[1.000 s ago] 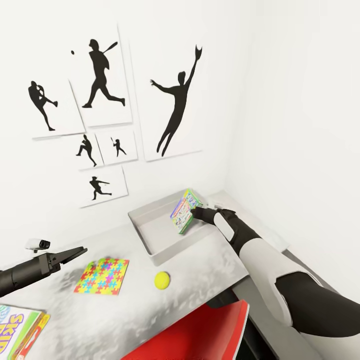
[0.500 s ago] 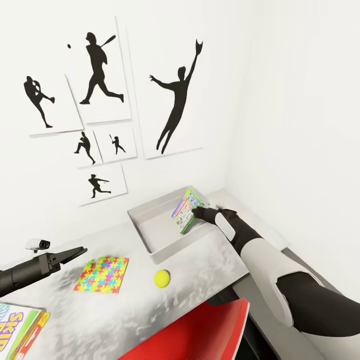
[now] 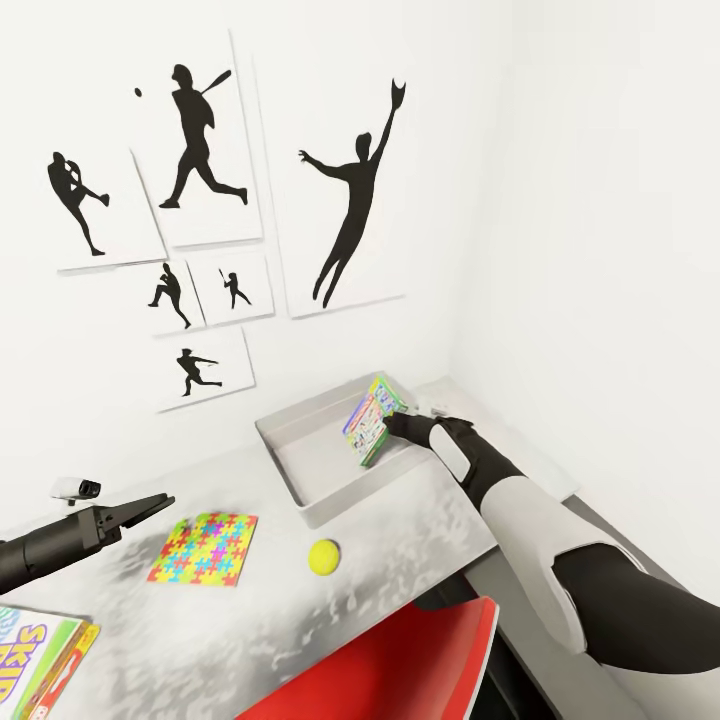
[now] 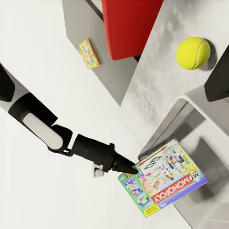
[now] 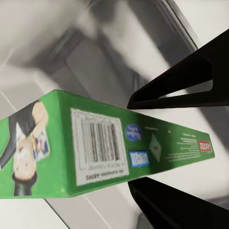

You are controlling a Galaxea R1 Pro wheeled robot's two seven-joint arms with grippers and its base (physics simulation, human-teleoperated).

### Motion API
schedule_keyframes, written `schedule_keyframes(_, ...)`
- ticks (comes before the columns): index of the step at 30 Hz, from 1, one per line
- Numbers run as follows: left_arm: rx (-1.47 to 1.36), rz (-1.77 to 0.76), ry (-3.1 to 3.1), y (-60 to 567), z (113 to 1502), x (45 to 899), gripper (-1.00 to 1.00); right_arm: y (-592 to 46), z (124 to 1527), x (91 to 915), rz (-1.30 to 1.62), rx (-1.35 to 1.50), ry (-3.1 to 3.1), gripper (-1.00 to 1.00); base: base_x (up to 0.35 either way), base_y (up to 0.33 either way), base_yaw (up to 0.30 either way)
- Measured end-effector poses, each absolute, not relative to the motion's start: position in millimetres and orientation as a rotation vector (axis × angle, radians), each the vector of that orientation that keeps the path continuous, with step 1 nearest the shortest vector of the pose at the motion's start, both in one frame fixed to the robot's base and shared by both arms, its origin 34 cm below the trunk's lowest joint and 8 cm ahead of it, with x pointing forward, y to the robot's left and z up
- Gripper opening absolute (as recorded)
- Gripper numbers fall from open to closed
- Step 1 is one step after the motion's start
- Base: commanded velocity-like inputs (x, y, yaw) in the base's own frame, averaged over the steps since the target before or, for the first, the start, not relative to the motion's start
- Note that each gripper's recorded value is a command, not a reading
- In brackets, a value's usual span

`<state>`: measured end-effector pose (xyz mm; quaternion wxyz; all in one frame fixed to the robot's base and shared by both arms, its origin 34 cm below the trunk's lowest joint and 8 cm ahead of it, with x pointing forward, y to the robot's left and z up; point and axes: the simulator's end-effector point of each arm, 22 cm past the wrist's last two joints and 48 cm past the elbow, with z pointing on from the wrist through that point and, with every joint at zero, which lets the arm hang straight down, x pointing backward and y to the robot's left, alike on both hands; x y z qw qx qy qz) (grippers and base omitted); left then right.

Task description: Put all the toys in the child's room - the three board games (two on the bed and one on the table), the two jigsaw puzzles on the table, and the tennis ball on the table - inside the toy box on the table in the child's room.

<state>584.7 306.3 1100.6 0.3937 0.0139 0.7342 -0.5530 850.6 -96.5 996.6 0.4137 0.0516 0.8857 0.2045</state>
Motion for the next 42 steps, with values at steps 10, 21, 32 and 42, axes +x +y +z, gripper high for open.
schedule_keyframes(10, 0.035, -1.404, 1.862, 306, 1100, 585, 1.00, -97, 997, 851, 0.511, 0.130, 2.226, 1.00, 0.000, 0.000, 0.000)
schedule_keyframes(21, 0.035, -1.404, 1.861, 306, 1100, 585, 1.00, -98, 997, 851, 0.511, 0.129, 2.225, 1.00, 0.000, 0.000, 0.000)
schedule_keyframes(32, 0.038, -1.404, 1.860, 305, 1101, 584, 1.00, -89, 1048, 867, 0.550, 0.093, 2.117, 1.00, 0.000, 0.000, 0.000)
schedule_keyframes(42, 0.048, -1.400, 1.849, 305, 1108, 583, 1.00, -92, 1132, 866, 0.596, 0.019, 1.991, 1.00, 0.000, 0.000, 0.000)
